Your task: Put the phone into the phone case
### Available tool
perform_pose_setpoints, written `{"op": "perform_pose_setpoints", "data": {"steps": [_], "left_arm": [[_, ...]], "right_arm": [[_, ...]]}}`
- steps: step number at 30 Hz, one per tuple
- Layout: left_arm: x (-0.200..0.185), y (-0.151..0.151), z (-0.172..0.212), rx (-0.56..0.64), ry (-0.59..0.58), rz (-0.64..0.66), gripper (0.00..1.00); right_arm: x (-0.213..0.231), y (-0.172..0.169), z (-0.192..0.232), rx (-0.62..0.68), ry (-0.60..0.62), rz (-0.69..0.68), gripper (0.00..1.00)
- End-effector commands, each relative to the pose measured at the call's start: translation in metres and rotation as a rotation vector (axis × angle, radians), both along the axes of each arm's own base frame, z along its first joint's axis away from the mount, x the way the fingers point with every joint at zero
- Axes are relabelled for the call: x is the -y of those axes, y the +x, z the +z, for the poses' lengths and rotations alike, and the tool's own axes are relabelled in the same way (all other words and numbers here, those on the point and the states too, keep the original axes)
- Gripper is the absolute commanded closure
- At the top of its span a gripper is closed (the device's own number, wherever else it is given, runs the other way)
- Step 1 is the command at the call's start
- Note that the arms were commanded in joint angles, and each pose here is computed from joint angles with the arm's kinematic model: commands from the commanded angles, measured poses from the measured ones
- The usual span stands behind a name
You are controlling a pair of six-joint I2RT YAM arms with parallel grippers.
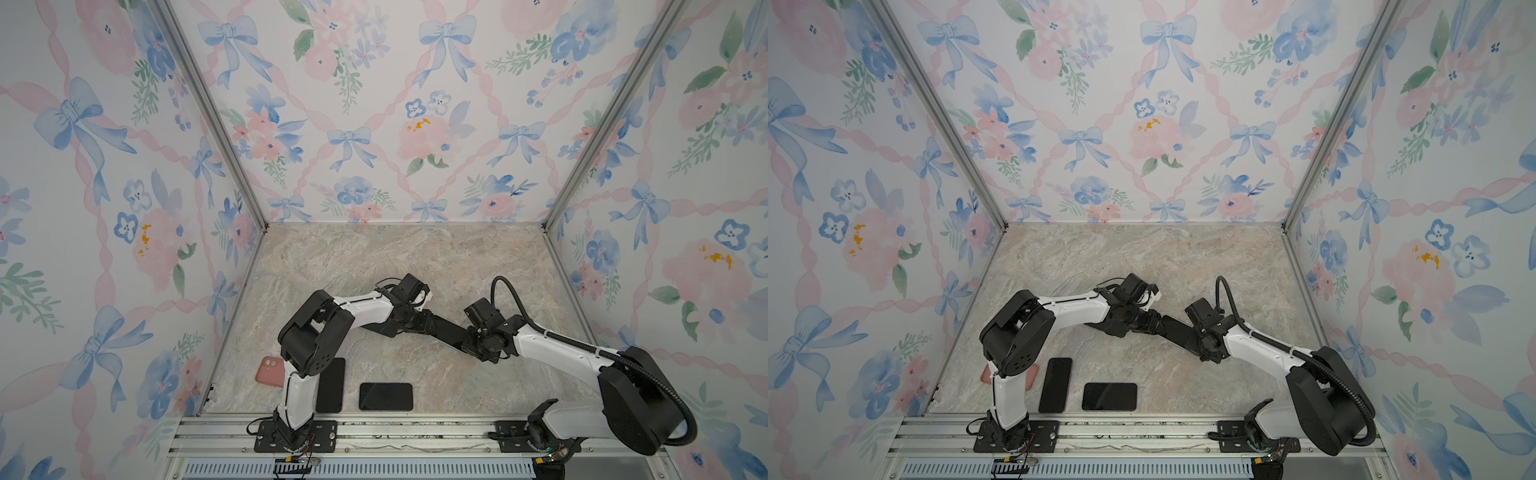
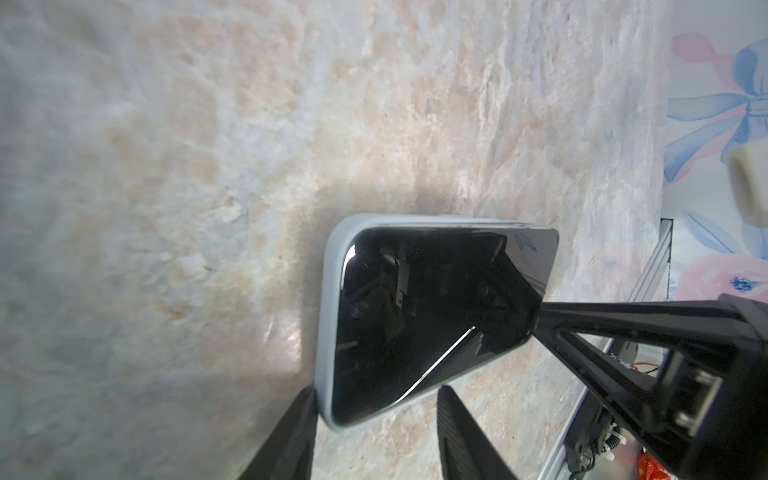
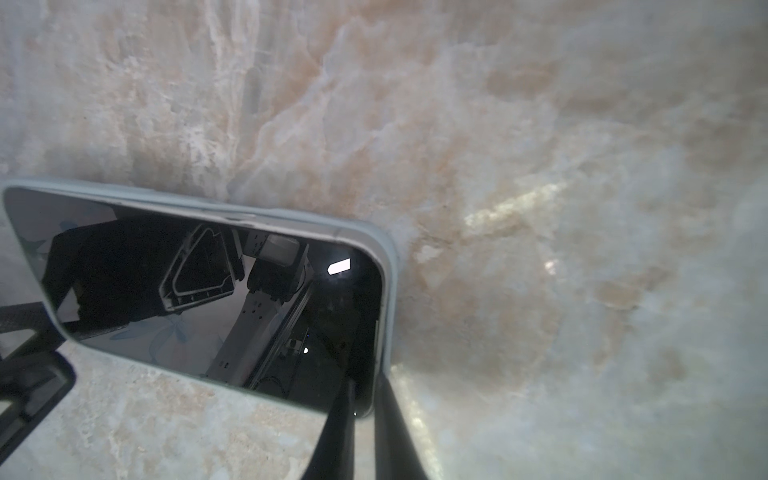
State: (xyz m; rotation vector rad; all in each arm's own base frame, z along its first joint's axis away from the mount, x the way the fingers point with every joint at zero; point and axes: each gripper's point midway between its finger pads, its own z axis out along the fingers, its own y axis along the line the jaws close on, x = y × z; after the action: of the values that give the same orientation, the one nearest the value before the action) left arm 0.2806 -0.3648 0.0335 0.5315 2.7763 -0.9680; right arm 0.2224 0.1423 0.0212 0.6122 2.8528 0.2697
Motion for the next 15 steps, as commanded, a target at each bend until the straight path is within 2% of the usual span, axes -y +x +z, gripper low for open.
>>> {"op": "perform_pose_setpoints", "data": {"steps": [1,7,10,15], "left_arm": [[0.024,-0.036,-0.010,-0.088,-0.052,-0.105,0.52],[0.011,-0.026,-0.007,-0.064,-0.042,-0.073,0.51],[-0.004,-0.015,-0.007,-0.051,-0.025,-0.030,0.46],[-0.029,-0.009,-0.006,-0.043,0.001,0.042,0.36]], "right_arm": [[-0.053,-0.007,-0.023,-0.031,0.196,0.115,0.88],[-0.030,0.003,0.026,0.054,0.057,0.164,0.84],[-0.012,0.009,0.045,0.092,-0.027,0.188,0.79],[0.001,0.026,0.063,0.149,-0.086,0.259,0.67]]}}
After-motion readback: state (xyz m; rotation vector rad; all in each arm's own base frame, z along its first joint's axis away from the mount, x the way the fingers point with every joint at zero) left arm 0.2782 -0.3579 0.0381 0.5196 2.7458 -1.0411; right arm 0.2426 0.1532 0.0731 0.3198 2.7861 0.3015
